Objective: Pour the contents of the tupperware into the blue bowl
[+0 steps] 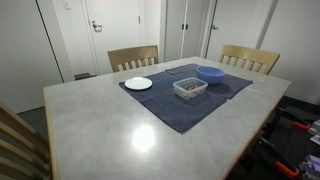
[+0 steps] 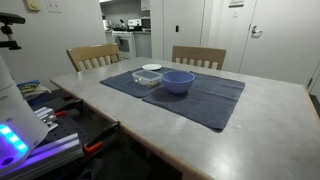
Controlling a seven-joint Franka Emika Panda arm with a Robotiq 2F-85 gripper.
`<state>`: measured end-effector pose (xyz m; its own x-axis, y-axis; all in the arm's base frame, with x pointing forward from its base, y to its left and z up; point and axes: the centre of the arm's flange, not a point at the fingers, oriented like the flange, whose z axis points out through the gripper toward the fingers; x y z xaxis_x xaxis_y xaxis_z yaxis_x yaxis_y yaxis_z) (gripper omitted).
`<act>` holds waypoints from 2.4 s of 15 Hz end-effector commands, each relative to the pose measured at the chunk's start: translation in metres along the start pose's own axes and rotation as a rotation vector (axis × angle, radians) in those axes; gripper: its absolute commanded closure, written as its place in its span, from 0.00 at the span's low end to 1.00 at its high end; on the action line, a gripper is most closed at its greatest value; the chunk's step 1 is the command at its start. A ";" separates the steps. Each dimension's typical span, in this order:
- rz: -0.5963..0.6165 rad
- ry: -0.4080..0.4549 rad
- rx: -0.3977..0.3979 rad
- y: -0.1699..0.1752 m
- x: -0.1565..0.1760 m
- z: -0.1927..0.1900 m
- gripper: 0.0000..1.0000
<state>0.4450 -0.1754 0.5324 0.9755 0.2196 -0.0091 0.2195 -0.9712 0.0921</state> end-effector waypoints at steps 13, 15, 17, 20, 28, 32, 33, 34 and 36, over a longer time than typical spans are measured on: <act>-0.125 0.015 0.032 -0.046 0.081 0.037 0.00; -0.127 0.041 0.031 -0.044 0.099 0.050 0.00; -0.128 0.061 0.053 -0.044 0.118 0.059 0.00; -0.116 0.073 0.111 -0.054 0.138 0.068 0.00; -0.082 0.056 0.122 -0.059 0.130 0.074 0.00; 0.000 -0.093 0.090 -0.123 0.142 0.088 0.00; 0.036 -0.123 0.078 -0.141 0.140 0.091 0.00; 0.065 -0.134 0.064 -0.162 0.137 0.095 0.00; 0.127 -0.112 0.027 -0.194 0.137 0.110 0.00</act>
<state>0.5508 -0.0026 0.4264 0.9816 0.1563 -0.1098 0.1607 -0.9865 0.0321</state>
